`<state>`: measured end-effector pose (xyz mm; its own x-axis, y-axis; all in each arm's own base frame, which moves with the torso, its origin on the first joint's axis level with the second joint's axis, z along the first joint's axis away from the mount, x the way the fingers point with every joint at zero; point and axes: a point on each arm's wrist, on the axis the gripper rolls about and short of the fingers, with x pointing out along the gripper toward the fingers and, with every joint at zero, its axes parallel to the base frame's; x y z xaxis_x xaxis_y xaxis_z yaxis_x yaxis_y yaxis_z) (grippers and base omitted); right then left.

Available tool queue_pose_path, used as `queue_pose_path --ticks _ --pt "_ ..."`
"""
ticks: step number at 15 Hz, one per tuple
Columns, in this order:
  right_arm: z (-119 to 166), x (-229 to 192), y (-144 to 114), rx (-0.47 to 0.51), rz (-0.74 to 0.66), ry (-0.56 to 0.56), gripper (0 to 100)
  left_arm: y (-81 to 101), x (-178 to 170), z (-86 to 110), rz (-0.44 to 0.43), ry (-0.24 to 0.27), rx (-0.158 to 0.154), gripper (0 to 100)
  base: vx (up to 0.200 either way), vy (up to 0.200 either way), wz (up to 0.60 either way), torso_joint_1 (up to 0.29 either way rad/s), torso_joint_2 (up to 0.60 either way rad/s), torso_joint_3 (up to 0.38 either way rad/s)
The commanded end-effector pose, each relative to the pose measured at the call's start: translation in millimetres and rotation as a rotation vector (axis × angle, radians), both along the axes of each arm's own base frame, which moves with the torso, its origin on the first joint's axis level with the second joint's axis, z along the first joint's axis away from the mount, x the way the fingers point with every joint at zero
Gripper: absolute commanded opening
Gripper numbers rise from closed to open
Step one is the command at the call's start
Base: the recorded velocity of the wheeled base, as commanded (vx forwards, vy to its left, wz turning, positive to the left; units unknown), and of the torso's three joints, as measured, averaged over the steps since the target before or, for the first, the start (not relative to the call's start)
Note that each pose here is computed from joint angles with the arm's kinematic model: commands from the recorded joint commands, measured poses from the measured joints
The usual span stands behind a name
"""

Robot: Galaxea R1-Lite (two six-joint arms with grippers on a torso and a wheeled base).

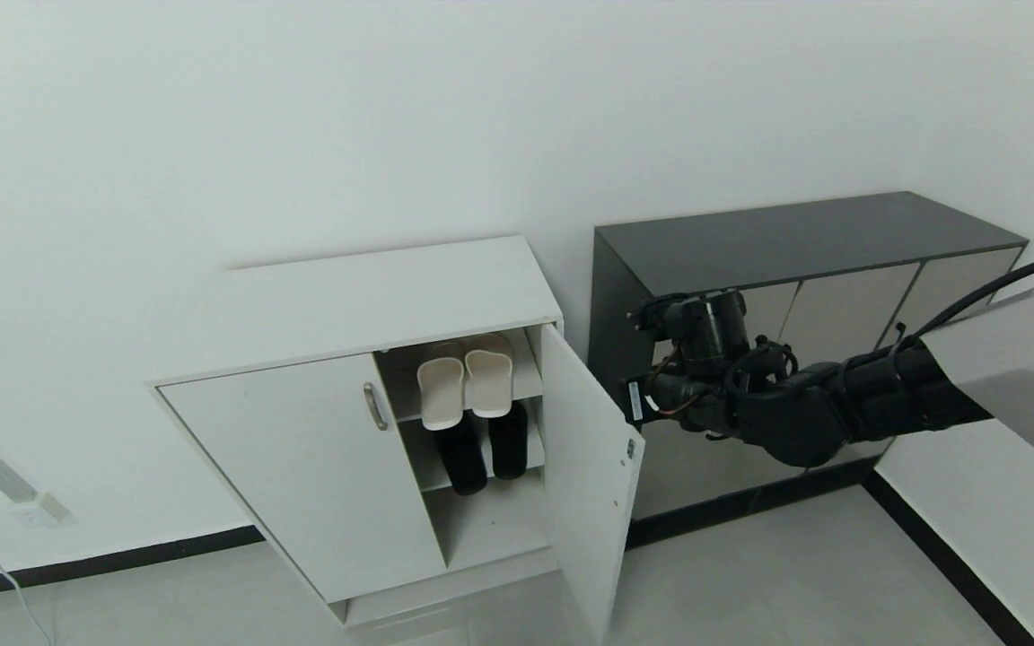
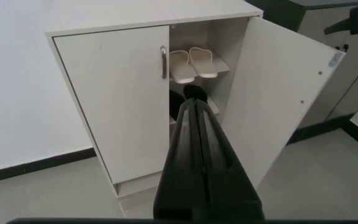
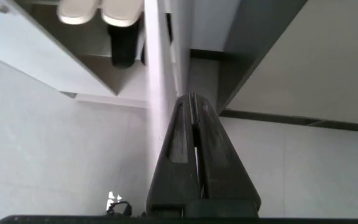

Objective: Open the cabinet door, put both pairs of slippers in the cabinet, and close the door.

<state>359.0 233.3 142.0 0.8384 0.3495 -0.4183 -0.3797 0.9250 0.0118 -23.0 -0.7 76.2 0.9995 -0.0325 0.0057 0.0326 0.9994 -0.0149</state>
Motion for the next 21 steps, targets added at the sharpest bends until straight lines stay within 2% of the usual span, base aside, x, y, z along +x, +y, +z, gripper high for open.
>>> queue_pose_path --ticks 1,6,16,21 --pt "14.6 -15.3 1.1 0.018 0.029 -0.018 0 0.0 0.1 0.0 0.000 0.001 0.000 0 0.000 0.000 0.00 0.000 0.00 0.000" --pt "25.0 -45.5 3.4 0.078 0.106 -0.018 0 0.0 0.1 0.0 0.000 0.001 0.000 0 0.000 0.000 0.00 0.000 0.00 0.000" --pt "25.9 -66.3 -1.4 0.085 0.183 0.007 0 0.0 0.1 0.0 -0.001 0.001 0.000 0 0.000 0.000 0.00 0.000 0.00 0.000" --pt "21.5 -68.8 -1.3 0.095 0.227 0.021 0 0.0 0.1 0.0 0.000 0.001 0.000 0 0.000 0.000 0.60 0.003 0.00 0.004"
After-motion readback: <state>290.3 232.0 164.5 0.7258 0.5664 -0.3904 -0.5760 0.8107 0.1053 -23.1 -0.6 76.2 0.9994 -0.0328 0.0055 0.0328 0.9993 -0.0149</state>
